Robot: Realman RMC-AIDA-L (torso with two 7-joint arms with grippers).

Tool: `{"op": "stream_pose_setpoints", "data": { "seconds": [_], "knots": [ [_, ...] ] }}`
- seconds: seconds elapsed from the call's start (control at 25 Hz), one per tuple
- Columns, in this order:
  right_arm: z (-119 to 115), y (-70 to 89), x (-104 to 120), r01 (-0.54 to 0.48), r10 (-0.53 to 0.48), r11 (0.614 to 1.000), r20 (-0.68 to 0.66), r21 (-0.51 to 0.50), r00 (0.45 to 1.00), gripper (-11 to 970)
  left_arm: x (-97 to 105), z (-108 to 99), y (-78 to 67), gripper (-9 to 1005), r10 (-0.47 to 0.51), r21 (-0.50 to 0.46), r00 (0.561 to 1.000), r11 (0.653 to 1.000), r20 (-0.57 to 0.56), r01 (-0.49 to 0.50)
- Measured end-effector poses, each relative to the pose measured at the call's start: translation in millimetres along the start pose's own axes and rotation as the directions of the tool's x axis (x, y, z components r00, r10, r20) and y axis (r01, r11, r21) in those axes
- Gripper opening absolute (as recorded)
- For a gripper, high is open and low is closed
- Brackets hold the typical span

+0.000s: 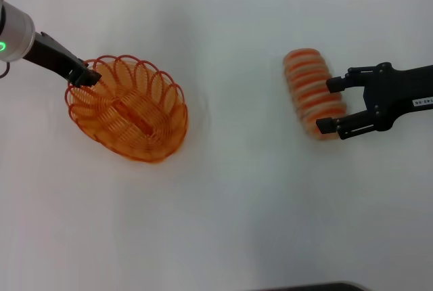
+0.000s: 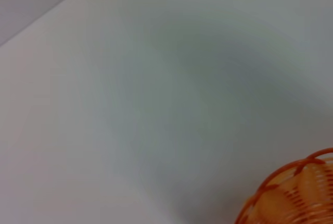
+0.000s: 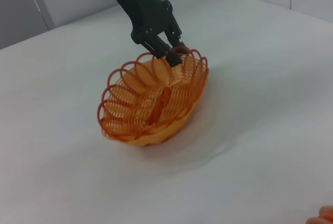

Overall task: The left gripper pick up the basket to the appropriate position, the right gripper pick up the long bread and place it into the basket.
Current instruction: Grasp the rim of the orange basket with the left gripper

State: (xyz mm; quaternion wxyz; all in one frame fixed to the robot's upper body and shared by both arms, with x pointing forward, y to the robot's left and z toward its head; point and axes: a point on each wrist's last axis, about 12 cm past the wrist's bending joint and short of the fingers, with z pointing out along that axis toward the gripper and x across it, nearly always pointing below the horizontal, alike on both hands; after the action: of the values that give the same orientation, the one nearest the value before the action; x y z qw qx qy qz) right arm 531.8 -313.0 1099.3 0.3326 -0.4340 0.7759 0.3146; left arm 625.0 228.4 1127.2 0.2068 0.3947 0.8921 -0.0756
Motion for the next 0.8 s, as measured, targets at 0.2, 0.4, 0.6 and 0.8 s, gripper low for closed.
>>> {"op": "stream_pose_setpoints", "data": {
  "seconds": [0.2, 0.4, 0.6, 0.8],
  "knots": [
    [-1, -0.5, 0, 0.000, 0.000, 1.000, 0.001, 0.002, 1.000, 945, -1, -1, -0.6, 330, 0.006, 0.006, 1.000, 1.000, -0.012, -0.006],
    [-1, -0.5, 0, 0.000, 0.000, 1.000, 0.002, 0.002, 1.000, 946, -2, -3, -2.1, 158, -0.002, 0.024, 1.000, 1.000, -0.021, 0.003],
    [-1, -0.4, -1, 0.000, 0.000, 1.000, 0.006, 0.001, 1.000, 946, -5, -8, -0.8, 76, -0.069, 0.040, 0.997, 0.997, -0.037, 0.070],
    [-2, -0.4, 0, -0.001, 0.001, 1.000, 0.008, 0.002, 1.000, 945, -5, -22, 5.3, 72, -0.207, 0.073, 0.976, 0.975, -0.066, 0.212]
  ]
}}
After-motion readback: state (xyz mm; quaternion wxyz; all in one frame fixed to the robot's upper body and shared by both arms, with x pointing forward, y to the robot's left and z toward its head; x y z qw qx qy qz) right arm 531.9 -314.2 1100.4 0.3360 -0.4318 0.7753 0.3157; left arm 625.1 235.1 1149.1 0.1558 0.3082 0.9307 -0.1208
